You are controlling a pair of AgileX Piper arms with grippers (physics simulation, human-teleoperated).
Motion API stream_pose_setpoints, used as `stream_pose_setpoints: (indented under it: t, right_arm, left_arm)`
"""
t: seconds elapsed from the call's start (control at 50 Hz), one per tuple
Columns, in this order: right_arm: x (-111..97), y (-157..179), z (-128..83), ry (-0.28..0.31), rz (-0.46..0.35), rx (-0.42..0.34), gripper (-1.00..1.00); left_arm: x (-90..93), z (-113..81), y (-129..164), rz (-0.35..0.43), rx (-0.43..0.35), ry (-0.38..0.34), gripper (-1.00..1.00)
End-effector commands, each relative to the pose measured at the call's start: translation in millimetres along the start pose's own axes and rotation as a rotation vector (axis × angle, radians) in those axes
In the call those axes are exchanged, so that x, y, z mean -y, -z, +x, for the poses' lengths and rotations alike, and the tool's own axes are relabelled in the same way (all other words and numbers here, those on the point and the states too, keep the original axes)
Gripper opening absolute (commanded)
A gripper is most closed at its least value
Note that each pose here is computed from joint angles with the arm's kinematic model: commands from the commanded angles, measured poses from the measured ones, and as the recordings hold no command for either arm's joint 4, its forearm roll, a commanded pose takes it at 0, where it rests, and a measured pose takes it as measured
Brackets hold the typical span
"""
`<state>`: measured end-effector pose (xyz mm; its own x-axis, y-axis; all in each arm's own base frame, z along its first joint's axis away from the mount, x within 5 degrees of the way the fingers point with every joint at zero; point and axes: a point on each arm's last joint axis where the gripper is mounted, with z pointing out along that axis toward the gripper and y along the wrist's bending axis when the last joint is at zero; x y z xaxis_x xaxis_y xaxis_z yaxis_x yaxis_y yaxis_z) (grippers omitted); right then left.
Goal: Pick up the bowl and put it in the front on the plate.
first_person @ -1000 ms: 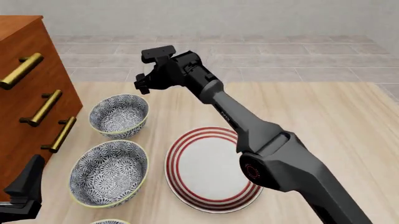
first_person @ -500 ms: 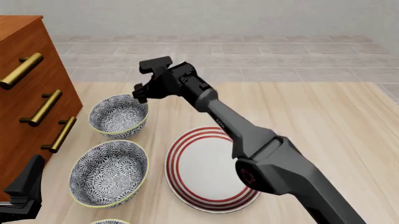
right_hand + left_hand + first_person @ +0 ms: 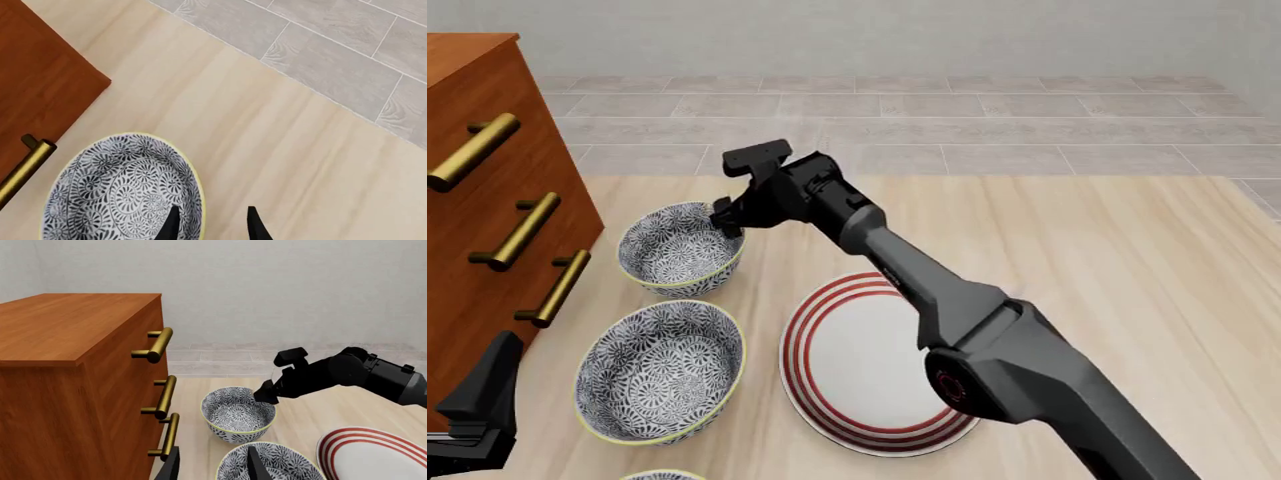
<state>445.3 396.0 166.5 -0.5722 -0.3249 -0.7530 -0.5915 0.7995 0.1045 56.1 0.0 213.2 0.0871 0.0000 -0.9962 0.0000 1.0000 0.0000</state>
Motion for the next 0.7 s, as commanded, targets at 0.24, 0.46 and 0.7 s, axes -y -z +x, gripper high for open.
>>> stream_pose_setpoints:
  t: [0.24, 0.46, 0.7]
  right_arm:
    - [-6, -16, 17, 0.022, -0.006, -0.031, 1.00]
    - [-7, -19, 20, 0.026, -0.008, -0.034, 1.00]
    - [-18, -20, 22, 0.024, -0.022, -0.026, -1.00]
  left_arm:
    - [0.0, 0.0, 0, 0.000, 0.000, 0.000, 1.00]
    - [0.0, 0.0, 0, 0.000, 0.000, 0.000, 1.00]
    - [0.0, 0.0, 0, 0.000, 0.000, 0.000, 1.00]
